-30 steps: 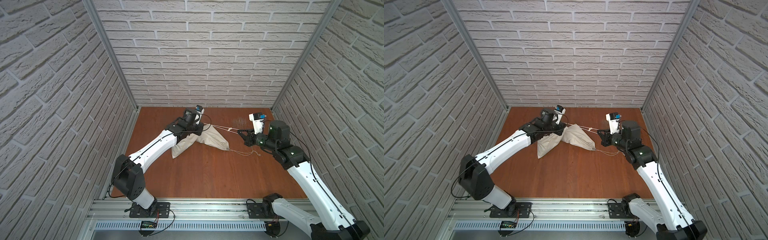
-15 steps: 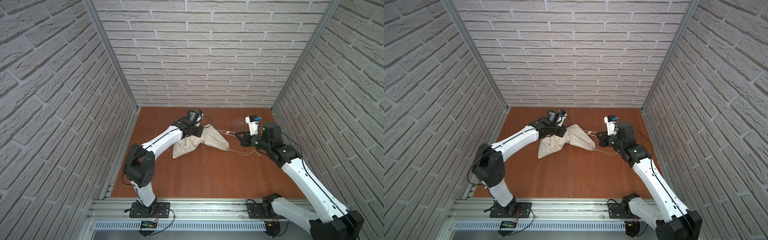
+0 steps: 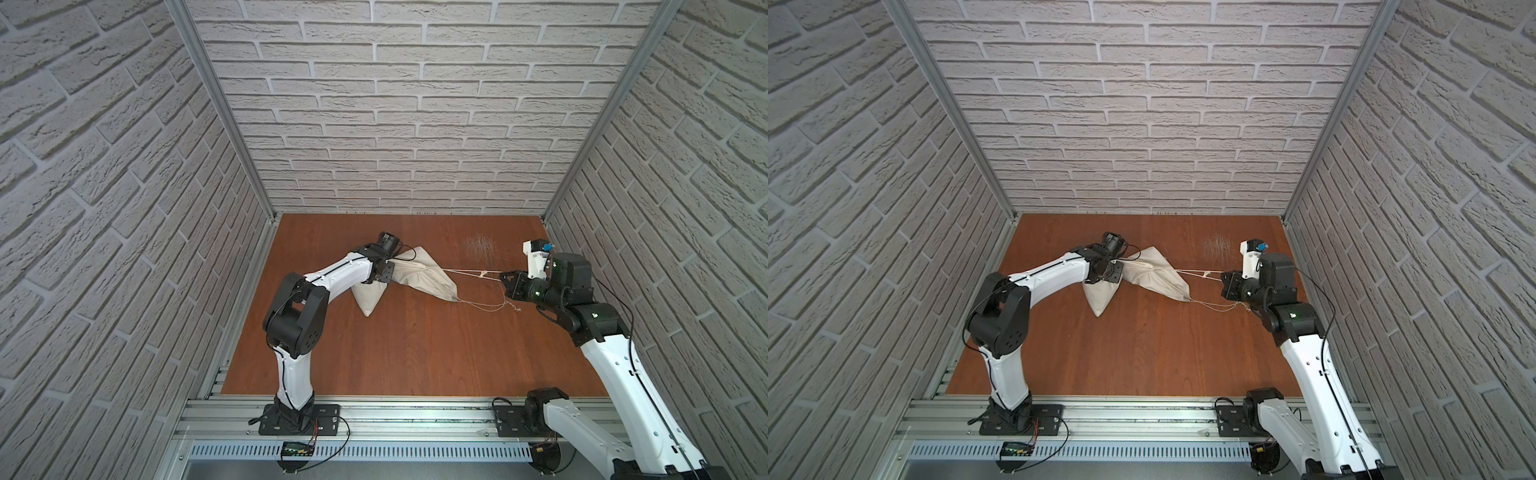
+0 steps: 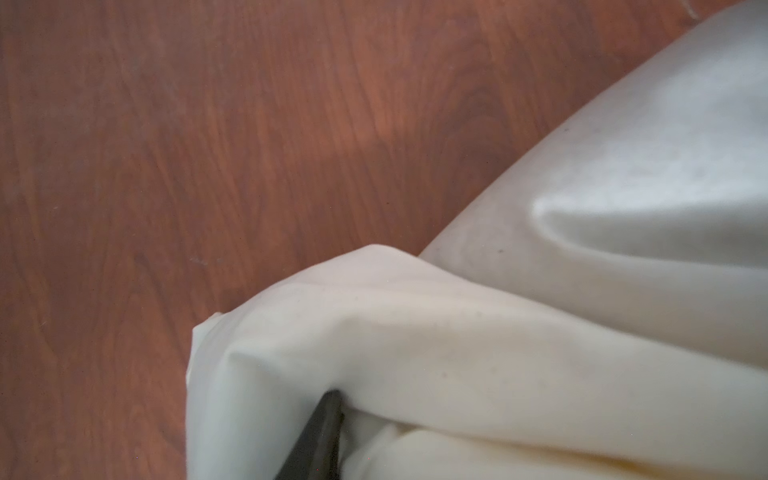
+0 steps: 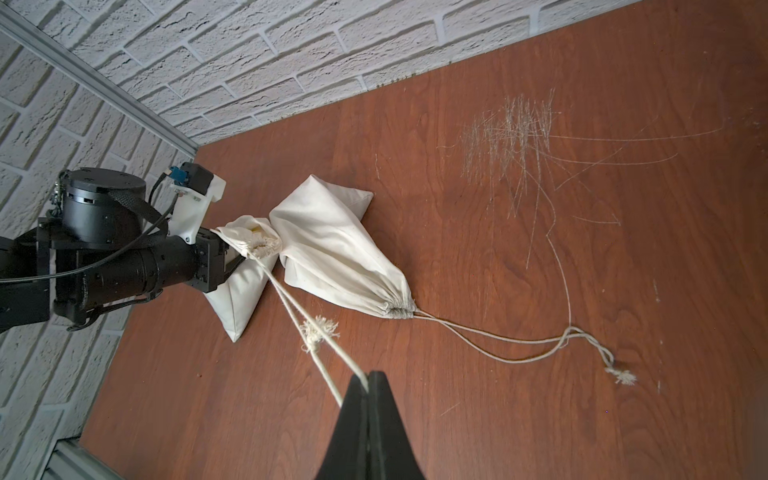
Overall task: Close the soil bag
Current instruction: Frap the soil bag at the center of the board.
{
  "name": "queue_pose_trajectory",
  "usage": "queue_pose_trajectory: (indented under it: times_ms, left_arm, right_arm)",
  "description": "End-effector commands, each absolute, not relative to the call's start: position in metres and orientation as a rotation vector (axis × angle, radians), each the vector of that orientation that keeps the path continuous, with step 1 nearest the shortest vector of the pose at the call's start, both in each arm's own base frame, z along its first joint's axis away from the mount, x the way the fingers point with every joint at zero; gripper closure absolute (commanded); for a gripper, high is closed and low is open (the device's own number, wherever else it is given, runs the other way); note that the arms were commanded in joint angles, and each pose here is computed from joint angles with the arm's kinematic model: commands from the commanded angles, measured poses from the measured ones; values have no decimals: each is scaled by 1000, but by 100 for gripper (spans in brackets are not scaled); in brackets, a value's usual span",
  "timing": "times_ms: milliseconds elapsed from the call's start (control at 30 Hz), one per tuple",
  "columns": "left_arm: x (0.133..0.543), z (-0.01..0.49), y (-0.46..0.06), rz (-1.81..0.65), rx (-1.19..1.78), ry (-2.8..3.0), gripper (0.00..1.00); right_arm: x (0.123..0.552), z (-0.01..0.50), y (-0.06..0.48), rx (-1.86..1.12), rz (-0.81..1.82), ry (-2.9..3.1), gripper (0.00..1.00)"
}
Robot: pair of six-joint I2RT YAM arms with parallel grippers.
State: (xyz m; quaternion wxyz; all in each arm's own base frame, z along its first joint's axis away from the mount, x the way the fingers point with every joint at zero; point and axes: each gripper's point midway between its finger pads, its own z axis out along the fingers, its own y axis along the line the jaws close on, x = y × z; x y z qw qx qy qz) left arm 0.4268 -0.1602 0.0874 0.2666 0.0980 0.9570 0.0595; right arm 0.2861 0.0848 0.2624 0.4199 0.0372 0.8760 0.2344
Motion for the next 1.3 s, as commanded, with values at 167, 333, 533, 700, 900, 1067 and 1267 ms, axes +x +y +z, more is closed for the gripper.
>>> queue_pose_trajectory:
  times_ms: [167, 333, 533, 700, 900, 1067, 1267]
  left_arm:
    - [392, 121, -11, 815, -42, 2510, 55]
    - [386, 131, -77, 615, 135, 2430, 28]
    - [365, 163, -146, 307, 375, 2325, 2]
    - [338, 209, -181, -25, 484, 2181, 2]
    - [329, 230, -189, -379, 456, 2094, 2]
    - [353, 214, -122, -376, 54, 2162, 2]
    - [363, 183, -10, -126, -472, 2160, 2]
  right_arm:
    - [303, 264, 23, 337, 342, 2090, 97]
    - [298, 226, 26, 371, 365, 2171, 97]
    - [288, 180, 27, 413, 362, 2281, 97]
    - [268, 157, 11, 515, 264, 2335, 97]
    - [251, 135, -10, 667, 154, 2347, 95]
    - [246, 139, -34, 742, 4, 2276, 70]
    - [264, 172, -55, 742, -106, 2119, 34]
